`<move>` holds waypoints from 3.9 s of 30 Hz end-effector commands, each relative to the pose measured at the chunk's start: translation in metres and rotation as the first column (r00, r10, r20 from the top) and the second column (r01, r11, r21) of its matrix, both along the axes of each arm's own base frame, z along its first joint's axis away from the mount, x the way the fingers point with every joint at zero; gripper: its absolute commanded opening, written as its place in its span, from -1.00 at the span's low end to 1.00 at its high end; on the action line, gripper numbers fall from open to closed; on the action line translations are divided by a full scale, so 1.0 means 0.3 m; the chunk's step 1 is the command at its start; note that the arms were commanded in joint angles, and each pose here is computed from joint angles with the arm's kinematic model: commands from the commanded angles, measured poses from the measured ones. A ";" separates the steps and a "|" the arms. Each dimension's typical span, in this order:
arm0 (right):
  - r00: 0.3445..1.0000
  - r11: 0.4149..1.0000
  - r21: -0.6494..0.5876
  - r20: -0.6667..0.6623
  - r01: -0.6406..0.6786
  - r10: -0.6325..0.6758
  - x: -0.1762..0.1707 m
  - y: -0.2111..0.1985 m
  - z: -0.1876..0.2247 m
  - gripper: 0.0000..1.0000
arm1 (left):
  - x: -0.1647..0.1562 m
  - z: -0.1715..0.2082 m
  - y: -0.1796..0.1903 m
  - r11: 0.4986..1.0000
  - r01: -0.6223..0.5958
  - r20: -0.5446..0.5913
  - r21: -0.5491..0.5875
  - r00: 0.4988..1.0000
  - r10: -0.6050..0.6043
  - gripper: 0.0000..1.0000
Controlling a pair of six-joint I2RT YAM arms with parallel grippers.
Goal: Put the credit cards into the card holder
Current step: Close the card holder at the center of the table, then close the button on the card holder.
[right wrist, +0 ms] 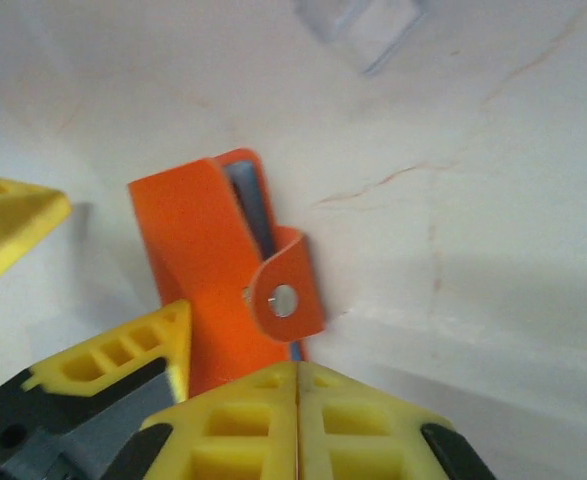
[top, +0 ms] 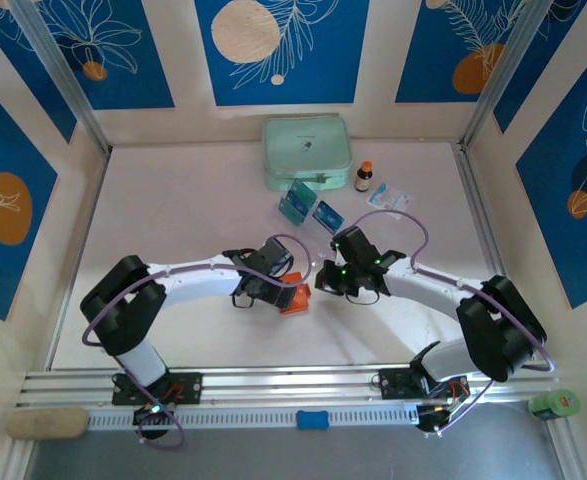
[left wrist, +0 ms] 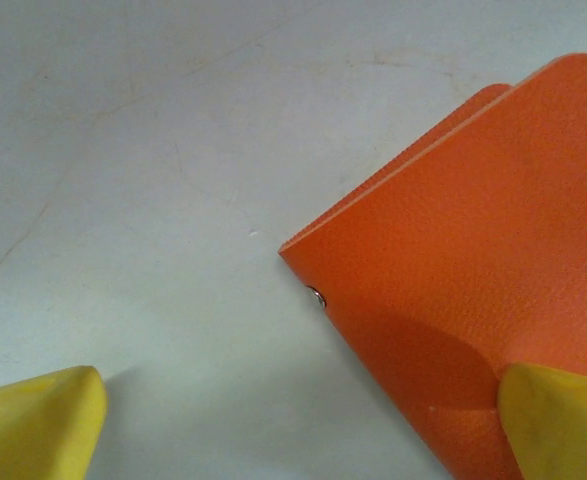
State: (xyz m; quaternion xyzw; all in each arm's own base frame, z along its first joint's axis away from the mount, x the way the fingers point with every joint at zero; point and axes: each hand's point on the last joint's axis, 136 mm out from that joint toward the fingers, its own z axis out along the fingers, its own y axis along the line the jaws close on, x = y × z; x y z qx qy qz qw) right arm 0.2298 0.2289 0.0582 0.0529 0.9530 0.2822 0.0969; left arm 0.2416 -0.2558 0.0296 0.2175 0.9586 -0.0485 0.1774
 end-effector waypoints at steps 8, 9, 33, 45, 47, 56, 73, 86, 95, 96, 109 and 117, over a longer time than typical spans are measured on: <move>0.995 0.995 -0.021 -0.042 -0.095 0.095 -0.001 0.038 0.006 -0.55 | -0.034 -0.054 0.063 0.991 0.033 -0.031 0.133 0.999 -0.029 1.00; 0.994 0.995 -0.021 -0.040 -0.099 0.098 0.002 0.043 0.007 -0.53 | -0.037 -0.056 0.063 0.990 0.034 -0.031 0.134 0.999 -0.030 1.00; 0.989 0.989 -0.081 -0.084 -0.125 0.118 0.033 0.068 -0.058 -0.88 | -0.044 -0.062 0.069 0.991 0.033 -0.033 0.133 0.999 -0.029 1.00; 0.988 0.990 0.013 -0.066 -0.137 0.138 0.031 0.114 -0.012 -1.00 | -0.046 -0.062 0.072 0.991 0.033 -0.030 0.131 0.999 -0.029 1.00; 0.988 0.990 0.029 -0.067 -0.141 0.143 0.030 0.126 -0.008 -1.00 | -0.048 -0.062 0.072 0.991 0.034 -0.031 0.130 0.999 -0.030 1.00; 0.985 0.987 0.061 -0.083 -0.146 0.151 0.025 0.161 -0.024 -1.00 | -0.049 -0.064 0.077 0.991 0.032 -0.031 0.132 0.999 -0.028 1.00; 0.978 0.990 0.039 -0.156 -0.133 0.137 -0.025 0.154 -0.131 -1.00 | -0.051 -0.064 0.076 0.991 0.034 -0.032 0.132 0.999 -0.030 1.00; 0.979 0.996 0.015 -0.184 -0.086 0.087 -0.063 0.084 -0.182 -1.00 | -0.048 -0.061 0.073 0.991 0.033 -0.030 0.129 0.999 -0.029 1.00; 0.987 0.993 0.102 -0.145 -0.053 0.068 -0.040 0.080 -0.122 -1.00 | -0.047 -0.061 0.068 0.991 0.034 -0.034 0.126 0.999 -0.030 1.00; 0.988 0.992 0.119 -0.138 -0.053 0.070 -0.035 0.085 -0.110 -1.00 | -0.047 -0.060 0.068 0.992 0.033 -0.034 0.125 0.999 -0.029 1.00; 0.992 0.973 0.217 -0.083 -0.076 0.096 0.006 0.127 -0.005 -1.00 | -0.050 -0.066 0.067 0.992 0.033 -0.038 0.126 0.999 -0.029 1.00; 0.986 0.972 0.211 -0.103 -0.105 0.129 -0.006 0.160 -0.033 -1.00 | -0.048 -0.065 0.066 0.992 0.033 -0.038 0.123 0.999 -0.028 1.00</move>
